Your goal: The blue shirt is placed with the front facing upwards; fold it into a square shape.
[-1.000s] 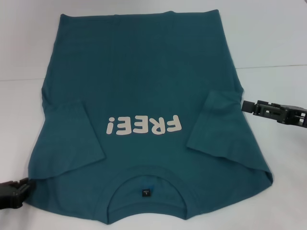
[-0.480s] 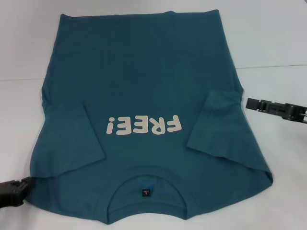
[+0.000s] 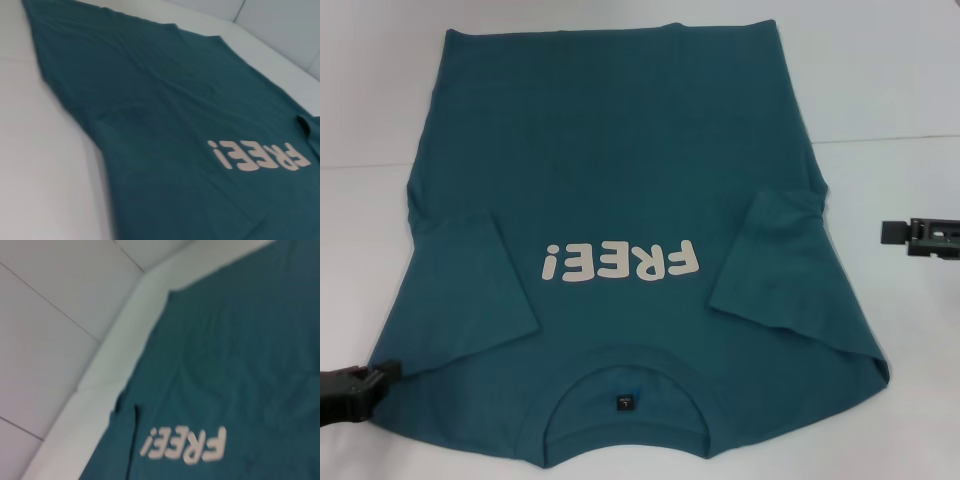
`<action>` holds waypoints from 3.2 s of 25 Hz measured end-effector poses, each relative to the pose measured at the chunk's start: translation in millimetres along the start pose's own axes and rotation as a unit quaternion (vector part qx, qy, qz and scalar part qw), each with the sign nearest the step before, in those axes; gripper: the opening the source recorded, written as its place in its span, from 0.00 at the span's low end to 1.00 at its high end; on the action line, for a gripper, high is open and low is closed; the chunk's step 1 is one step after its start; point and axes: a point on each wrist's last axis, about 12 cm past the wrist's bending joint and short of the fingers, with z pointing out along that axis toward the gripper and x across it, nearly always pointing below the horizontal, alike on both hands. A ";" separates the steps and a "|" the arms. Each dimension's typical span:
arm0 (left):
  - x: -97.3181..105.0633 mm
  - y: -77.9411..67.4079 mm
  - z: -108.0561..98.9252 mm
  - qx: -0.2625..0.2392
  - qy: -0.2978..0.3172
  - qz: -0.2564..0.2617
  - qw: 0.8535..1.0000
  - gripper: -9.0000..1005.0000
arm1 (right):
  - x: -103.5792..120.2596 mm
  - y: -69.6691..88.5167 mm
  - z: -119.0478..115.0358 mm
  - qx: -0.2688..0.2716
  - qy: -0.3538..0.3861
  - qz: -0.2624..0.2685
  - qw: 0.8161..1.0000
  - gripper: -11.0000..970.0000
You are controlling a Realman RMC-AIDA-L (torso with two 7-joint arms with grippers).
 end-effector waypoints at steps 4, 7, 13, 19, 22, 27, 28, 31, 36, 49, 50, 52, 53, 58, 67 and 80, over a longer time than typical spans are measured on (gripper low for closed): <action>0.3 -0.4 1.1 0.003 0.001 -0.002 1.000 0.04 | -10.5 1.4 -3.9 0.016 0.031 0.010 0.999 0.92; 1.0 -0.1 1.2 0.002 0.003 -0.002 1.000 0.04 | -12.0 2.2 -2.7 0.017 0.035 0.011 0.999 0.92; 2.7 5.5 -6.4 -0.018 -0.012 0.008 1.000 0.04 | -9.8 3.0 -0.1 0.015 0.040 0.010 0.999 0.92; -2.2 10.6 -14.5 -0.031 -0.035 0.001 0.999 0.06 | -11.0 1.4 -5.7 0.012 0.020 0.002 1.000 0.92; -4.1 12.4 -11.7 -0.037 -0.031 -0.002 0.999 0.16 | -12.2 0.6 -10.1 0.009 0.006 -0.002 1.000 0.92; -5.9 13.7 -9.0 -0.044 -0.022 -0.001 0.999 0.35 | -11.3 -0.2 -11.4 0.006 -0.006 -0.004 1.000 0.92; -5.6 13.9 -9.0 -0.045 -0.020 -0.001 0.999 0.40 | -10.9 -0.1 -10.9 0.005 -0.006 -0.004 1.000 0.92; -4.4 14.8 -10.1 -0.048 -0.017 -0.001 0.999 0.51 | -8.9 0.4 -8.4 0.002 -0.006 -0.004 1.000 0.92; 1.2 15.9 -11.9 -0.051 -0.007 -0.004 0.999 0.67 | -6.5 0.4 -7.0 0.000 -0.007 -0.002 1.000 0.91; 13.4 11.7 -2.0 -0.035 0.013 -0.018 0.999 0.93 | -8.4 2.3 -5.1 -0.004 -0.006 -0.007 1.000 0.91; 13.5 11.3 -1.7 -0.034 0.014 -0.017 0.999 0.92 | -8.7 2.5 -4.9 -0.004 -0.006 -0.008 1.000 0.91; 14.0 10.3 -1.7 -0.032 0.015 -0.018 0.999 0.89 | -9.2 2.9 -4.7 -0.005 -0.007 -0.008 1.000 0.91; 14.7 9.7 -1.9 -0.030 0.015 -0.020 0.999 0.88 | -9.3 2.9 -4.7 -0.005 -0.007 -0.008 1.000 0.91; 16.5 7.1 0.4 -0.021 0.022 -0.024 0.999 0.73 | -9.2 3.3 -4.6 -0.007 -0.006 -0.008 1.000 0.91; 19.4 4.6 -0.2 -0.014 0.023 -0.030 0.999 0.52 | -11.1 5.0 -3.0 -0.010 -0.005 -0.010 1.000 0.91; 14.0 3.3 0.3 -0.005 0.006 -0.034 0.999 0.04 | -9.8 5.9 -0.4 -0.013 -0.004 -0.006 1.000 0.90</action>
